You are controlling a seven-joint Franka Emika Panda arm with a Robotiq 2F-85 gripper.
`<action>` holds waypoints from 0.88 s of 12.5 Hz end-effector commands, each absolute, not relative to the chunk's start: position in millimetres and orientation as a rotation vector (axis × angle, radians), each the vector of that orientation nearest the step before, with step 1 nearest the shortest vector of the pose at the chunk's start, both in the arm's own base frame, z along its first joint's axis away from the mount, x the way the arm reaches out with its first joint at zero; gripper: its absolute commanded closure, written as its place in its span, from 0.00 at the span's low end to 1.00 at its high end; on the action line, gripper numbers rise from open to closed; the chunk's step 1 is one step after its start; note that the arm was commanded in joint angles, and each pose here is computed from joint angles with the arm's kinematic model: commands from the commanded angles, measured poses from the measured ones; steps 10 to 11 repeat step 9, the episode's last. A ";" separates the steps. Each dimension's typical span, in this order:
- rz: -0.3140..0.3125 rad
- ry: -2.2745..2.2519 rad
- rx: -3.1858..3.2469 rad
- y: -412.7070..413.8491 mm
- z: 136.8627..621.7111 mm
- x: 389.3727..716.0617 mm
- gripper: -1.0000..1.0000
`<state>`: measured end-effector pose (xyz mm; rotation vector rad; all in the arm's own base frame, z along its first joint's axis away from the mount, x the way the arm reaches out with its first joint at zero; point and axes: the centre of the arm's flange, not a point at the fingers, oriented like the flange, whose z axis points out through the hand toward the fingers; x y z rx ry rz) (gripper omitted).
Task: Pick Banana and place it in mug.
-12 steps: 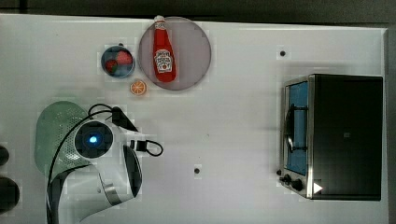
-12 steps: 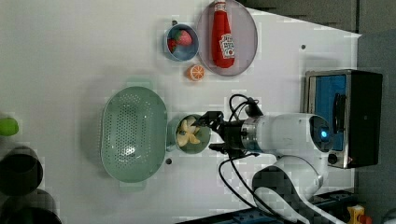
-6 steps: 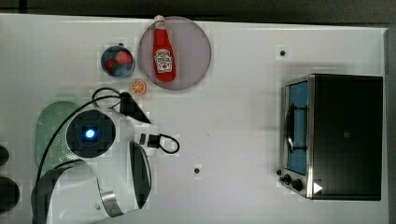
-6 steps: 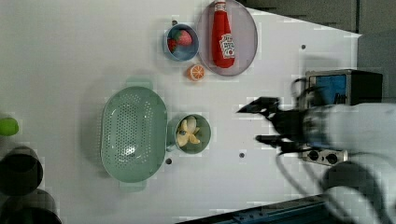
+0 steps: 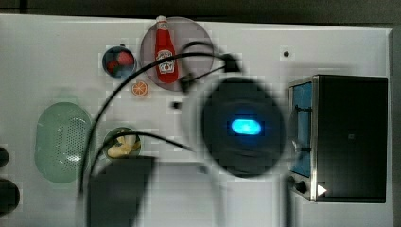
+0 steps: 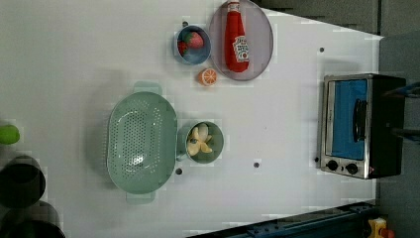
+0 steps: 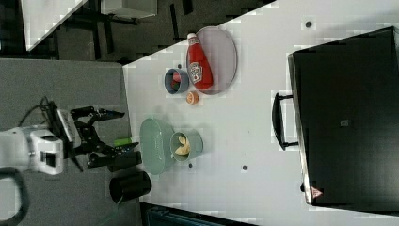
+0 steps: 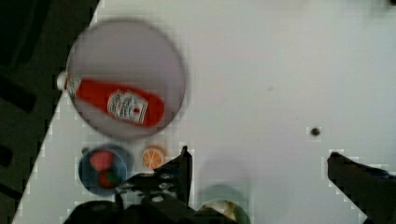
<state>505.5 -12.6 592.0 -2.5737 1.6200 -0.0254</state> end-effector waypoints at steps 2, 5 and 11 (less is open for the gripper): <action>-0.009 1.544 -2.780 -33.7 613.9 502.1 0.00; -0.008 1.508 -2.799 -32.1 614.1 501.9 0.00; -0.006 1.510 -2.799 -33.0 613.4 501.8 0.00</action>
